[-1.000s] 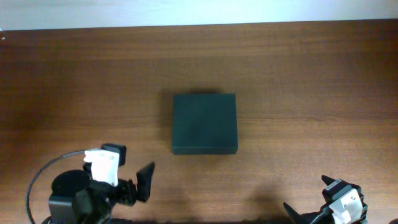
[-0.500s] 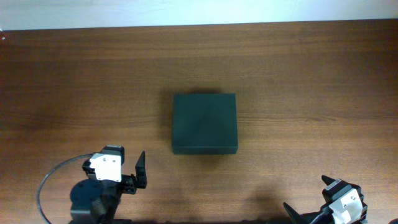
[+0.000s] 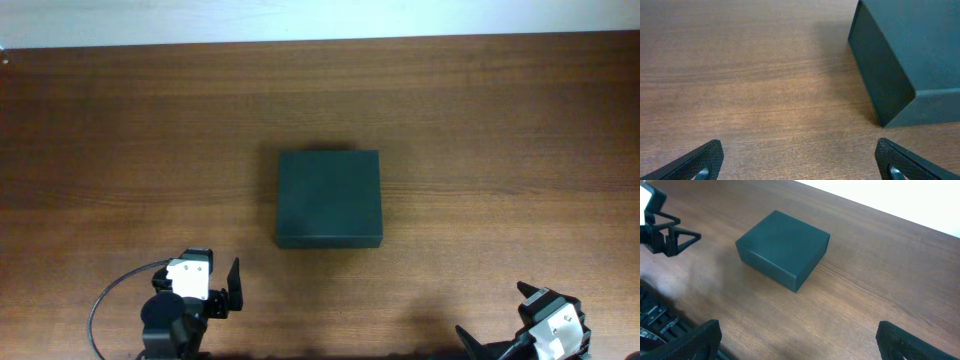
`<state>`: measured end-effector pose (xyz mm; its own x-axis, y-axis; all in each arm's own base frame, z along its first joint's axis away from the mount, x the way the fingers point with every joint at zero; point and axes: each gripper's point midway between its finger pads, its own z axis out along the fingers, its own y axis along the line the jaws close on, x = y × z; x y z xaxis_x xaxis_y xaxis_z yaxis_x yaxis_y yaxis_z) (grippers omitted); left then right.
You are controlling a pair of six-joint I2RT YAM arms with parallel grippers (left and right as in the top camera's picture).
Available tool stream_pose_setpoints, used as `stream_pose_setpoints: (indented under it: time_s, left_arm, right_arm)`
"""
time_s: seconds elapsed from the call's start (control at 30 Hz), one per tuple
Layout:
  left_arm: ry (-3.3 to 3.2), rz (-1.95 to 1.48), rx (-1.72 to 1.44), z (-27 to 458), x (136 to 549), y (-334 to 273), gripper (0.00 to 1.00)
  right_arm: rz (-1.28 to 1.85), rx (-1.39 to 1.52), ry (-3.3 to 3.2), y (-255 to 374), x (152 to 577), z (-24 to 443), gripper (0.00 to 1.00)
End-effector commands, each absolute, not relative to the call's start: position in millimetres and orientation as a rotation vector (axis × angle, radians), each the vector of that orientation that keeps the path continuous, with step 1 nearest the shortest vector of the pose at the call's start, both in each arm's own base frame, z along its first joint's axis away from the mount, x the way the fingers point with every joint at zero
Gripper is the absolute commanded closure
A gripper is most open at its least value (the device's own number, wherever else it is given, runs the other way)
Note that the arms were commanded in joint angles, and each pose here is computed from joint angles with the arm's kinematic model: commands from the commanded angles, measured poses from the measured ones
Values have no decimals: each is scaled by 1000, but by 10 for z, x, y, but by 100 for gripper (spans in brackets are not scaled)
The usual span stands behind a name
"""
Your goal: Pack container
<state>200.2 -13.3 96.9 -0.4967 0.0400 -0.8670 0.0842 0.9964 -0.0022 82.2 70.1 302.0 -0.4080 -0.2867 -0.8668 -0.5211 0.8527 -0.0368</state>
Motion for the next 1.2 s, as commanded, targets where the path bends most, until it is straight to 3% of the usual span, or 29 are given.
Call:
stream_pose_setpoints:
  time_s: [0.0, 0.97, 1.17]
  left_arm:
    - [2087, 6, 77, 939, 2012, -51, 1]
    - [2089, 30, 62, 936, 2012, -11, 1]
    - [2089, 30, 62, 936, 2012, -11, 1]
  right_arm:
    - [294, -586, 2019, 697, 820, 3017, 1]
    - [306, -593, 2001, 720, 828, 3048, 1]
    - [228, -556, 1973, 645, 1095, 2914, 1]
